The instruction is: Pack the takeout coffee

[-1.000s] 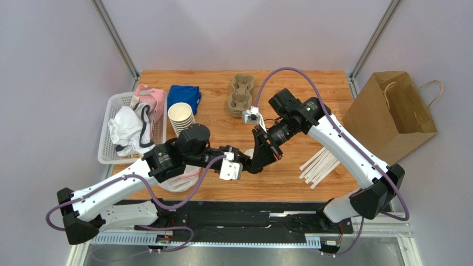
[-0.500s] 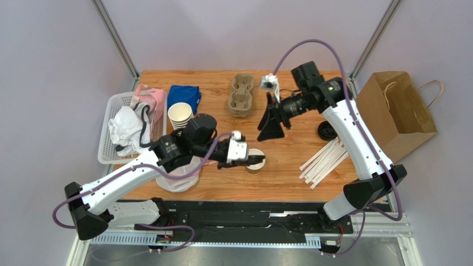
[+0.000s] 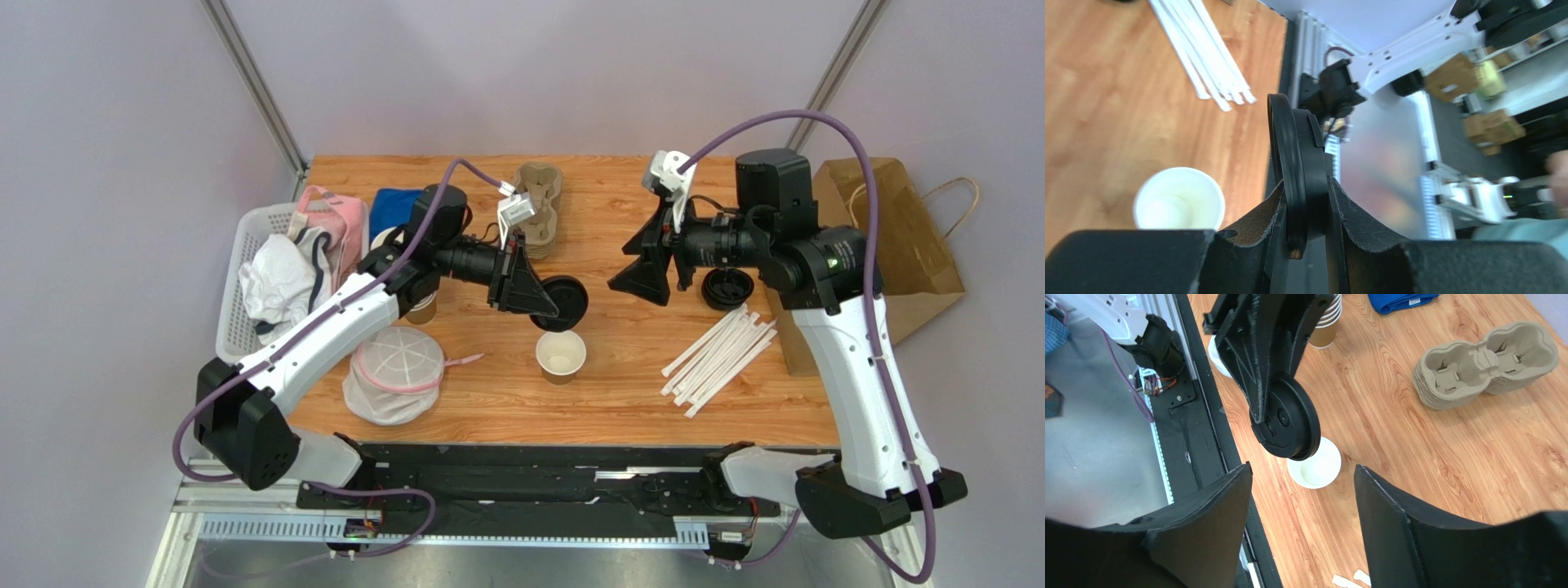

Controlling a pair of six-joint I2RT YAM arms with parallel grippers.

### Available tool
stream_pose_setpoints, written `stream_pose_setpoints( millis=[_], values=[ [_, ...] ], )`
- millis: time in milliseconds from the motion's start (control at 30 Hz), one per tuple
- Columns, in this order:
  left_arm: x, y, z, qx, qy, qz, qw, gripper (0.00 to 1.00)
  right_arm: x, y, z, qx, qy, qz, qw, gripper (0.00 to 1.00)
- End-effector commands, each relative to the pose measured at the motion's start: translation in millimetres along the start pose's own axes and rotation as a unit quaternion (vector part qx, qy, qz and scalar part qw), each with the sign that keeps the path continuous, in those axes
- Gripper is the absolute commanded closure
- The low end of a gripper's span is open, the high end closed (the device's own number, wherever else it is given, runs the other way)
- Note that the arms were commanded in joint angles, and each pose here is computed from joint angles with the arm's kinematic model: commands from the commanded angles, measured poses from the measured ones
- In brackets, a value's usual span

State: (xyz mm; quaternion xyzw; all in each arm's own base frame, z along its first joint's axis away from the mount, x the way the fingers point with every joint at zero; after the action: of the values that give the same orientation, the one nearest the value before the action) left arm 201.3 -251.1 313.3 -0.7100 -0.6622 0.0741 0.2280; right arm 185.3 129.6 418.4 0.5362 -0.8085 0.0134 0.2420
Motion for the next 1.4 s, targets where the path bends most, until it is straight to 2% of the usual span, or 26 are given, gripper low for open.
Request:
stream_pose_setpoints(
  millis=[0,267,433,700,1167,1367],
  values=[
    [0,-11,-14,0.066,-0.007,0.081,0.995,1.0,-12,-5,4,0.019,0.008,0.015,1.0,0.38],
    [-4,-8,-15,0.105,0.016,0.133,0.985,1.0,-32,3,3,0.06,0.039,0.002,0.997,0.43],
    [-6,-3,-12,0.123,0.018,0.135,0.983,1.0,-37,10,4,0.066,0.048,-0.012,0.997,0.48],
    [-9,1,-13,0.128,0.014,0.138,0.982,1.0,-48,11,12,0.079,0.072,-0.01,0.994,0.56],
    [-10,4,-9,0.138,0.019,0.144,0.98,1.0,-70,11,26,0.103,0.103,0.024,0.989,0.64],
    [-11,4,-8,0.133,0.017,0.148,0.98,1.0,-71,11,24,0.105,0.098,0.031,0.989,0.66]
  ],
)
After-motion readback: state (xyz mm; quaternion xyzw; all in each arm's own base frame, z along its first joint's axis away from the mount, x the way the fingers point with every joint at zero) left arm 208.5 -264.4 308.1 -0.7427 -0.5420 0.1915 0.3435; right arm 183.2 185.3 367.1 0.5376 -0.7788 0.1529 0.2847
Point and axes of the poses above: each gripper's point midway between its finger pads, its own x axis back along the fingers, its own y axis along the line the jaws close on, z = x × y, the point moved 8 cm from there along x, back along the fingers, and after that the axes turned 10 degrees about -x, right-handed, at the moved point
